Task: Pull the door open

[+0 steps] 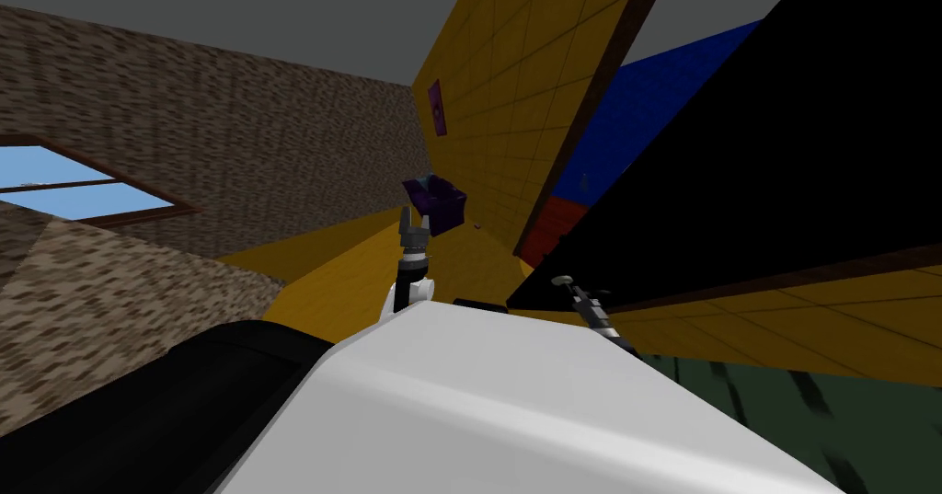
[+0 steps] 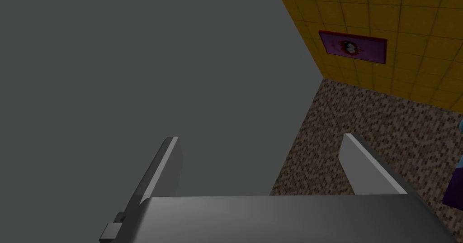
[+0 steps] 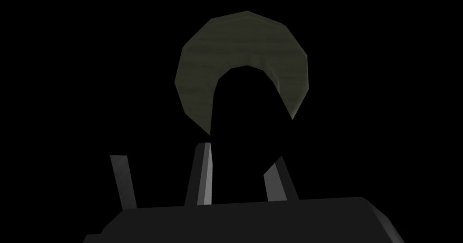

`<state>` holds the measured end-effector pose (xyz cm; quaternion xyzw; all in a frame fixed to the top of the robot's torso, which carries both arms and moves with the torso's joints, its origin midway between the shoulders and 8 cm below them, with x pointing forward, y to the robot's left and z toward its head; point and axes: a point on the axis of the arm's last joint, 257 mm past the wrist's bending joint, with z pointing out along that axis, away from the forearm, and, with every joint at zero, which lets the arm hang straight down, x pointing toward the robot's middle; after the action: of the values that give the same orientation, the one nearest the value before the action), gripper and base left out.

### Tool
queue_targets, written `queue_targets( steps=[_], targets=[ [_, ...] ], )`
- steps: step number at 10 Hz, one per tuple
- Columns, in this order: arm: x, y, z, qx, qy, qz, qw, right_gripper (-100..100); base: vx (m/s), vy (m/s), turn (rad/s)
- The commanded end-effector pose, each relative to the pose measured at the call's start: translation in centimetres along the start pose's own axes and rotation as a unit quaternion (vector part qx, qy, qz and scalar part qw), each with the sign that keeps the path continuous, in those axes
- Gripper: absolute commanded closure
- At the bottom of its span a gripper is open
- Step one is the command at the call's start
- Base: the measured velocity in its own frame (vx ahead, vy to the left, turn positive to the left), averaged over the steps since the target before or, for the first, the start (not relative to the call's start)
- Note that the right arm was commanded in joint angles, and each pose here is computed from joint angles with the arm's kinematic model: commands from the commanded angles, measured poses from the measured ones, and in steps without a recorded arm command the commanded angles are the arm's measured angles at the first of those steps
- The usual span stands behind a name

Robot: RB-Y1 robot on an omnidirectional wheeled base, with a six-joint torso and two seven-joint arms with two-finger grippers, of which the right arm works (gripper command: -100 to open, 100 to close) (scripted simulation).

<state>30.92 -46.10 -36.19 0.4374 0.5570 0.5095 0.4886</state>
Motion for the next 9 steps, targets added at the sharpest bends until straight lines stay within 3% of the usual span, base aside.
queue_targets(
  steps=[1, 4, 6, 9],
  targets=[
    [-0.1, -0.2, -0.85, 0.000, 0.002, -0.001, 1.0000, 100, -0.032, -0.022, 0.035],
    [0.0, 0.1, -4.77, -0.003, 0.010, -0.001, 0.9999, 100, -0.049, -0.041, 0.117],
    [0.0, 0.2, -4.77, -0.004, 0.010, -0.001, 0.9999, 100, -0.034, -0.021, 0.005],
    [0.0, 0.6, -7.89, -0.005, 0.016, -0.001, 0.9999, 100, -0.049, -0.038, 0.094]
  ],
)
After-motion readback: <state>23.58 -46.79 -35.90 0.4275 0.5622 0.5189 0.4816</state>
